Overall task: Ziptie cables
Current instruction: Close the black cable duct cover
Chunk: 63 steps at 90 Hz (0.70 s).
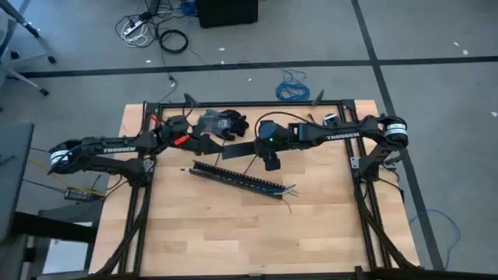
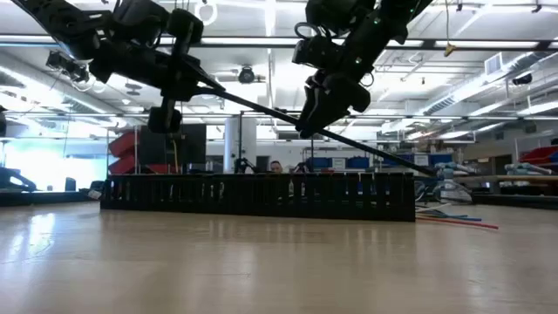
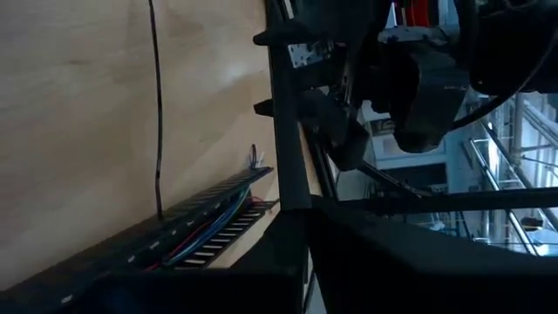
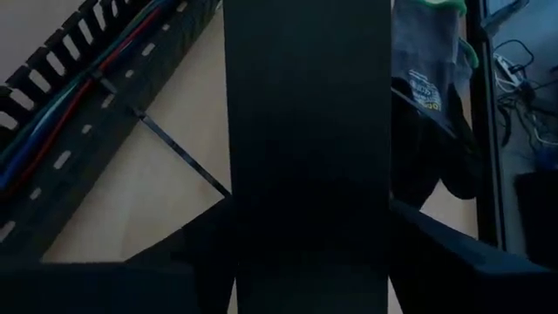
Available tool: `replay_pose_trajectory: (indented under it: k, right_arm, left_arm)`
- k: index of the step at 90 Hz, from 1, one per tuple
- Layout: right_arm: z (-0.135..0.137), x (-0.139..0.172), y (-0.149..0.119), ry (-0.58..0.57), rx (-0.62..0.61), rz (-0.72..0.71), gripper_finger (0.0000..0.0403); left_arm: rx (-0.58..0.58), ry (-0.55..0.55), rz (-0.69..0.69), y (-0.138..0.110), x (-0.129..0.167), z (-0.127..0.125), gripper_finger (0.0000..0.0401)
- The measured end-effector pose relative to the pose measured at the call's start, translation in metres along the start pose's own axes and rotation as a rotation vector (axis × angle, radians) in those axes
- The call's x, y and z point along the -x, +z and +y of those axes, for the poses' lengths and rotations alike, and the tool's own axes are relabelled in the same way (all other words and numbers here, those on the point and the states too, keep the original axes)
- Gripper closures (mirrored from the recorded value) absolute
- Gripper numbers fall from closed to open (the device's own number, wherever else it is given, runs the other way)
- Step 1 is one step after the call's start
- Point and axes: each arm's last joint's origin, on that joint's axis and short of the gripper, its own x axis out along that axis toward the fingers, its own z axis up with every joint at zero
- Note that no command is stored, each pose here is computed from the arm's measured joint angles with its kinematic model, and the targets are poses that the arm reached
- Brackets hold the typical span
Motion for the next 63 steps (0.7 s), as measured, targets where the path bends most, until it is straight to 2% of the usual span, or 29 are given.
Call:
replay_pose_trajectory:
  k: [19, 30, 52, 63]
  right_arm:
    - [-0.0003, 0.0, -0.0002, -0.005, -0.005, 0.003, 0.0156]
    - [-0.0004, 0.0001, -0.0002, -0.006, -0.009, 0.003, 0.0159]
    - [-0.0003, 0.0001, -0.0004, -0.005, -0.009, 0.005, 0.017]
    - [-0.0001, 0.0001, -0.0009, -0.002, -0.007, 0.011, 0.0169]
  left_arm:
    - [-0.008, 0.006, -0.016, 0.0004, -0.0001, 0.0001, 0.0395]
    - [-0.058, 0.005, -0.015, 0.0004, -0.0001, 0.0001, 0.0377]
    - [-0.094, -0.034, 0.004, 0.0006, 0.0, -0.0028, 0.0301]
    - [-0.151, -0.054, 0.037, 0.0017, 0.0012, -0.0024, 0.0261]
